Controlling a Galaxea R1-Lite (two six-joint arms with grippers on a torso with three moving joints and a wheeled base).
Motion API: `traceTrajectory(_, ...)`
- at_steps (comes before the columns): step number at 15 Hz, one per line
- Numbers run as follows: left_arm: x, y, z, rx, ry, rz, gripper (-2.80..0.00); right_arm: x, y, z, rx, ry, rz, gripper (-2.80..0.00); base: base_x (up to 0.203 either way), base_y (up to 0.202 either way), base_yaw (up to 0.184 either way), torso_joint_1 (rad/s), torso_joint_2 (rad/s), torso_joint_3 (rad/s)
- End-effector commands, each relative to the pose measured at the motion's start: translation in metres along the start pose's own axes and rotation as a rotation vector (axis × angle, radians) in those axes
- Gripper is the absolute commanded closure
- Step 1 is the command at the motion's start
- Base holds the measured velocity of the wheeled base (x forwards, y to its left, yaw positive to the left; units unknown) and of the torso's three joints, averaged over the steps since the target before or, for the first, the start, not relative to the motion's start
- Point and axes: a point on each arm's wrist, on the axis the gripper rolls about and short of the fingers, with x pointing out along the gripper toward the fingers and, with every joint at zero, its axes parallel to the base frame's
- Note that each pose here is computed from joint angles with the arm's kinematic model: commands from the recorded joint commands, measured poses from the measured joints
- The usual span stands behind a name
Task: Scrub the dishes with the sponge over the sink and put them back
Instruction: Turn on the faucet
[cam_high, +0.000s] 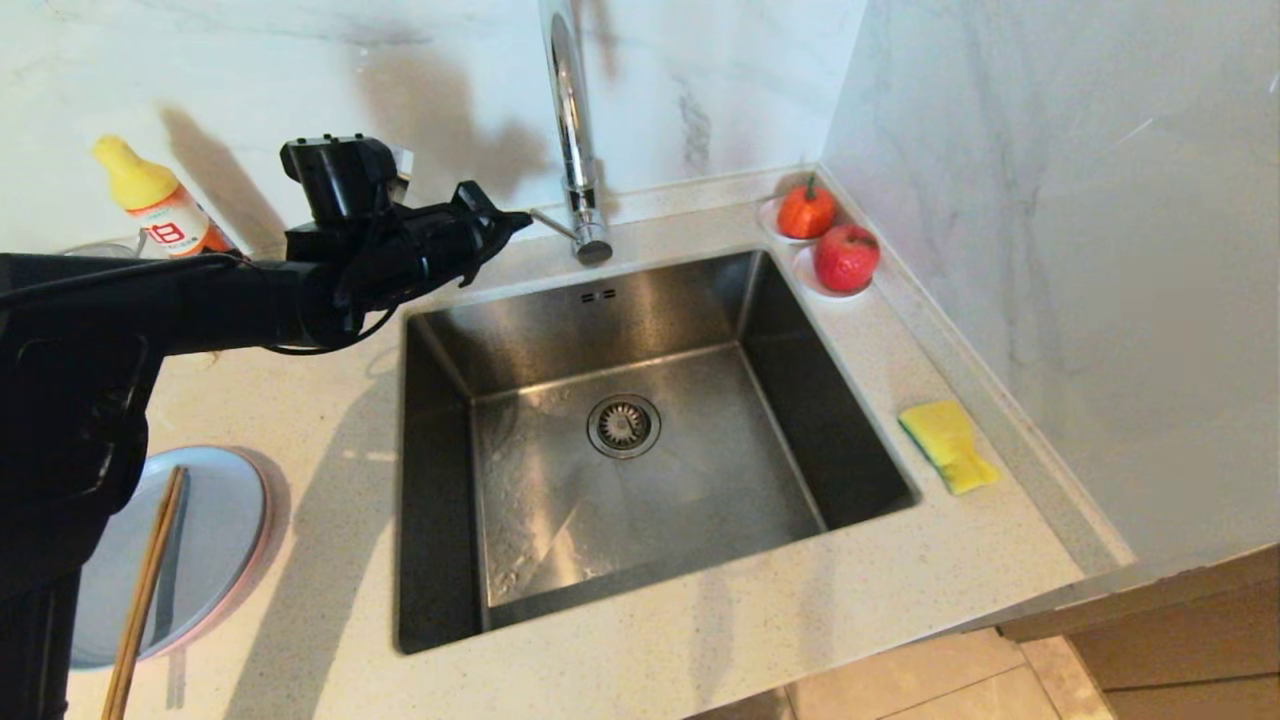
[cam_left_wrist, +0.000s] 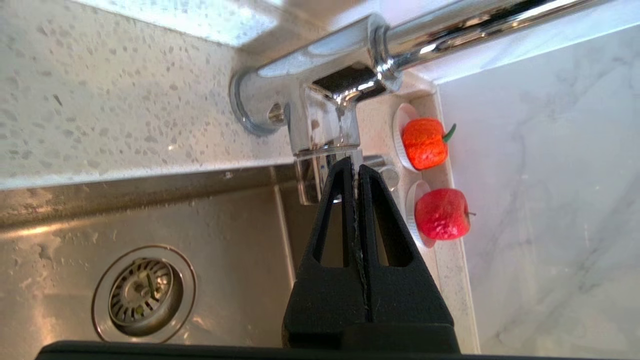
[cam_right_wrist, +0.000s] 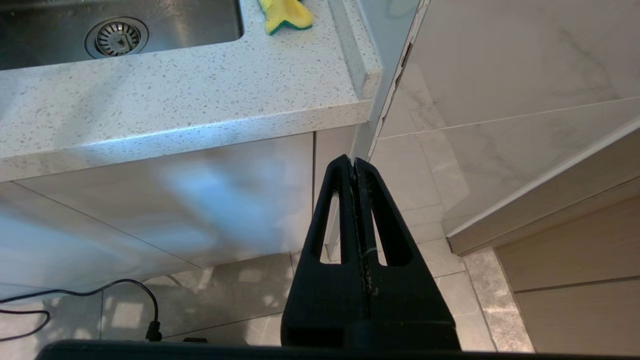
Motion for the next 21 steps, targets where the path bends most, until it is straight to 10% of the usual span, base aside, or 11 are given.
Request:
traceTrajectory(1,0.0,-0.002,0.001,-0.002,-0.007,-0.008,0.0,0.0,0.0,0.0,-0.001,0.001,0.001,0.0,0.0,0.0,0.0,0.0,0.0,0.0)
traceTrajectory(21,0.014,-0.012,-0.016,0.065,-0.066,-0.01,0.0,0.0,0.0,0.0,0.0,0.001,0.001,0.0,0.0,0.0,0.0,0.0,0.0,0.0)
